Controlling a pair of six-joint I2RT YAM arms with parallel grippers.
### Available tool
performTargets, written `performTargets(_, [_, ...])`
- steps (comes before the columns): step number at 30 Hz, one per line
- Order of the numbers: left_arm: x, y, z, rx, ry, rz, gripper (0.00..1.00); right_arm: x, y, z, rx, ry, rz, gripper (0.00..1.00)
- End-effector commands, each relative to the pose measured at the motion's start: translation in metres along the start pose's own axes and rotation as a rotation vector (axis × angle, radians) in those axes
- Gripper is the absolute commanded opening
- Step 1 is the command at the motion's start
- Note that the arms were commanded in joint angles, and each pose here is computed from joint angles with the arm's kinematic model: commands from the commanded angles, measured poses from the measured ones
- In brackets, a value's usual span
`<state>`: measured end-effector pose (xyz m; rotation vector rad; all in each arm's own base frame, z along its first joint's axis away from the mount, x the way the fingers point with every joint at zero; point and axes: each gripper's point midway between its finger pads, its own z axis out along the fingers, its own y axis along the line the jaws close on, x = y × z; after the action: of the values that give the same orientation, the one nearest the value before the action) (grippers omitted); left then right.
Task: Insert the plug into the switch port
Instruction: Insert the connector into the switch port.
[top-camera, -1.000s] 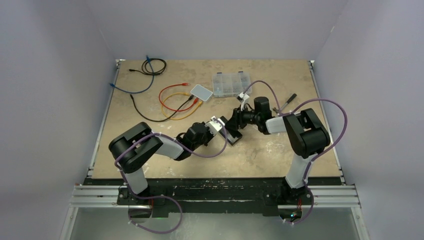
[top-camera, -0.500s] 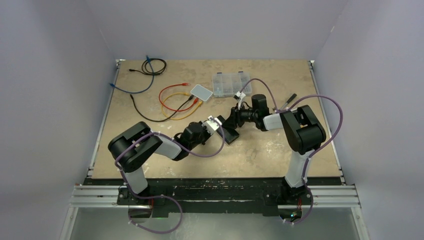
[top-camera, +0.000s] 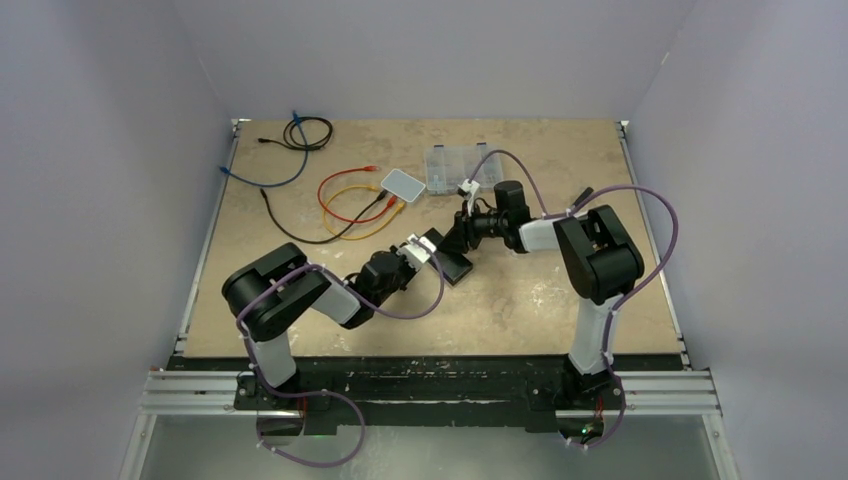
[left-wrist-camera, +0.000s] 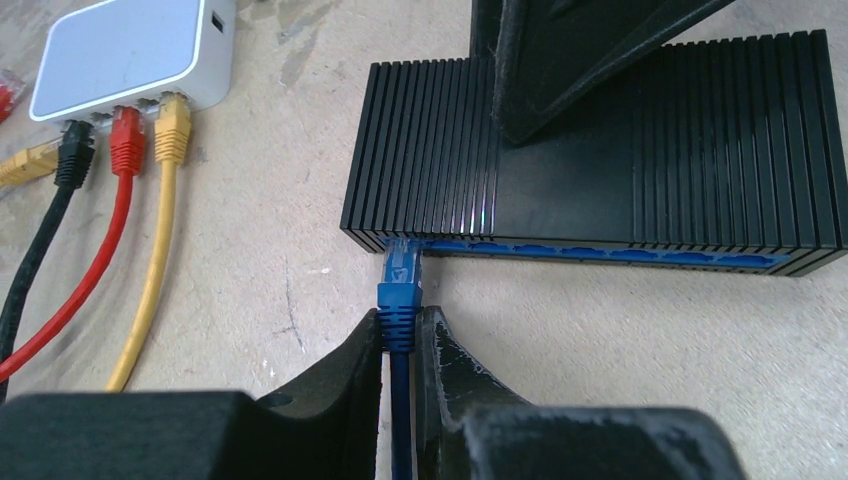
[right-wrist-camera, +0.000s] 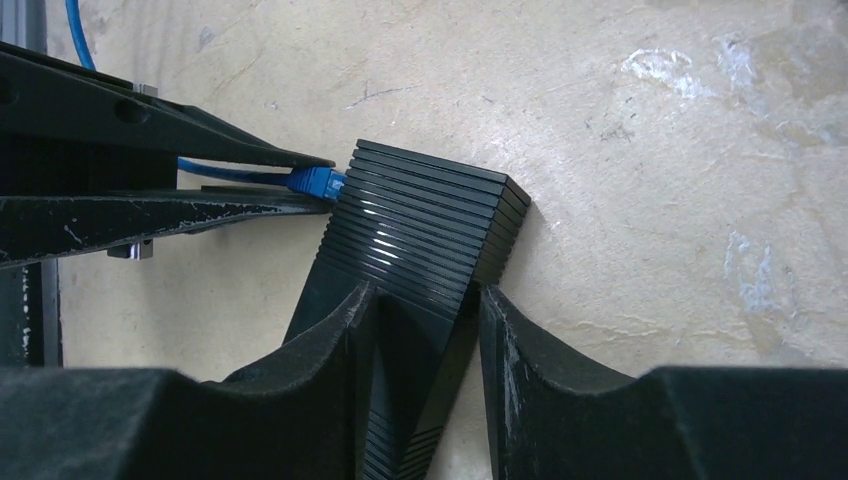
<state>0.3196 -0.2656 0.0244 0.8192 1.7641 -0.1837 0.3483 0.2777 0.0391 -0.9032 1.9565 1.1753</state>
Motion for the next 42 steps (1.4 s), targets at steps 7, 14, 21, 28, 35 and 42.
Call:
performTargets(7, [-0.059, -0.021, 0.017, 0.075, -0.285, -0.067, 0.00, 0.056, 0.116, 0.021, -0.490, 0.194, 0.073, 0.39])
performTargets(14, [-0.046, -0.037, 0.011, 0.153, -0.262, -0.065, 0.00, 0.052, 0.108, 0.021, -0.404, 0.186, 0.086, 0.42])
performTargets(21, [-0.011, -0.067, -0.005, 0.310, -0.152, -0.052, 0.00, 0.020, 0.063, -0.009, -0.161, 0.014, 0.157, 0.50])
performTargets(28, [0.000, -0.088, -0.012, 0.385, -0.088, -0.017, 0.00, 0.016, 0.045, -0.017, -0.062, -0.032, 0.196, 0.56])
performTargets(35, [0.004, -0.091, -0.008, 0.385, -0.059, -0.011, 0.00, 0.015, 0.023, -0.024, 0.071, -0.059, 0.215, 0.56])
performTargets(42, [0.009, -0.086, -0.009, 0.353, -0.039, -0.023, 0.00, 0.011, 0.006, -0.034, 0.156, -0.104, 0.221, 0.61])
